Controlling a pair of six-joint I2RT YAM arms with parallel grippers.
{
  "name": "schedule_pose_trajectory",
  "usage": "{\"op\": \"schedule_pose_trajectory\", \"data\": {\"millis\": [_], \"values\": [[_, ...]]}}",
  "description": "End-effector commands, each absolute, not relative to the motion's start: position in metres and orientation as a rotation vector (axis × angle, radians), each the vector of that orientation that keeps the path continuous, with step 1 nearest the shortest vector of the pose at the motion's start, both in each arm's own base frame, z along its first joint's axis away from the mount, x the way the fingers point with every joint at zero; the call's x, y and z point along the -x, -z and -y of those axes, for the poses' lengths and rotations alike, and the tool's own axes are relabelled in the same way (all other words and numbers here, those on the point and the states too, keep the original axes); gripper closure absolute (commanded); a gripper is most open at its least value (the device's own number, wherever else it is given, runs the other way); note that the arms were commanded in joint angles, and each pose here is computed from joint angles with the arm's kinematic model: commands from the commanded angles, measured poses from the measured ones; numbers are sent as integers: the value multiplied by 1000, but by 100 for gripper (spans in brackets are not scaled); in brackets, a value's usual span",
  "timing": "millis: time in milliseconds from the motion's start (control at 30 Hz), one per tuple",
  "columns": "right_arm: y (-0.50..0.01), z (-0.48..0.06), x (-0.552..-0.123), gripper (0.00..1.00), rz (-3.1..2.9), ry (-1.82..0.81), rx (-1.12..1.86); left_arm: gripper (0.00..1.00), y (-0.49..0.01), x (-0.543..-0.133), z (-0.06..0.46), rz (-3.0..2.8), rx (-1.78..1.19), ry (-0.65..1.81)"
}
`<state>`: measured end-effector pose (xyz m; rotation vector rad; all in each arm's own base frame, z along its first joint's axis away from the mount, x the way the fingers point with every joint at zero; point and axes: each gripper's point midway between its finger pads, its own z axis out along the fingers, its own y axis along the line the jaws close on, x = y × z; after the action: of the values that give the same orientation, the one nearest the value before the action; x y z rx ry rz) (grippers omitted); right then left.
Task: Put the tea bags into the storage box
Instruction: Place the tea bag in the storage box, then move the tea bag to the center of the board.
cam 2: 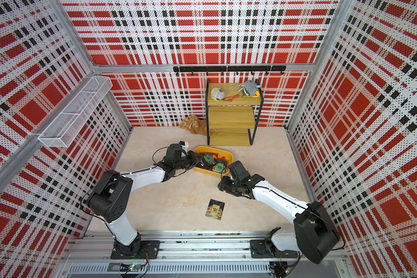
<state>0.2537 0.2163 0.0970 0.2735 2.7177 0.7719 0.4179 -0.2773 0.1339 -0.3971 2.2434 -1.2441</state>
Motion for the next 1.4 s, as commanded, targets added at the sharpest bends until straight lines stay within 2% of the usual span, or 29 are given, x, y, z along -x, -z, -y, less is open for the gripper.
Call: {"op": "schedule_pose_trajectory", "data": {"millis": [0, 133, 233, 367, 500, 567, 1033, 1367], "values": [[-93, -217, -247, 40, -2733, -808, -283, 61, -153, -429, 281, -2178, 356, 1261], [-86, -218, -240, 46, -2754, -822, -282, 49, -165, -427, 278, -2159, 348, 1249], [-79, -226, -232, 62, -2772, -839, -257, 44, -174, -421, 271, -2148, 343, 1225], [-69, -247, -218, 72, -2814, -833, -180, 38, -183, -403, 262, -2137, 345, 1209], [-57, -265, -211, 90, -2839, -848, -154, 34, -180, -379, 251, -2135, 363, 1176], [-53, -270, -211, 96, -2848, -852, -146, 33, -176, -368, 247, -2140, 370, 1168], [-17, -284, -209, 97, -2957, -780, -88, 32, -141, -281, 242, -2215, 364, 1165], [-17, -287, -249, 97, -2892, -759, -138, 34, -117, -239, 247, -2230, 419, 1256]]}}
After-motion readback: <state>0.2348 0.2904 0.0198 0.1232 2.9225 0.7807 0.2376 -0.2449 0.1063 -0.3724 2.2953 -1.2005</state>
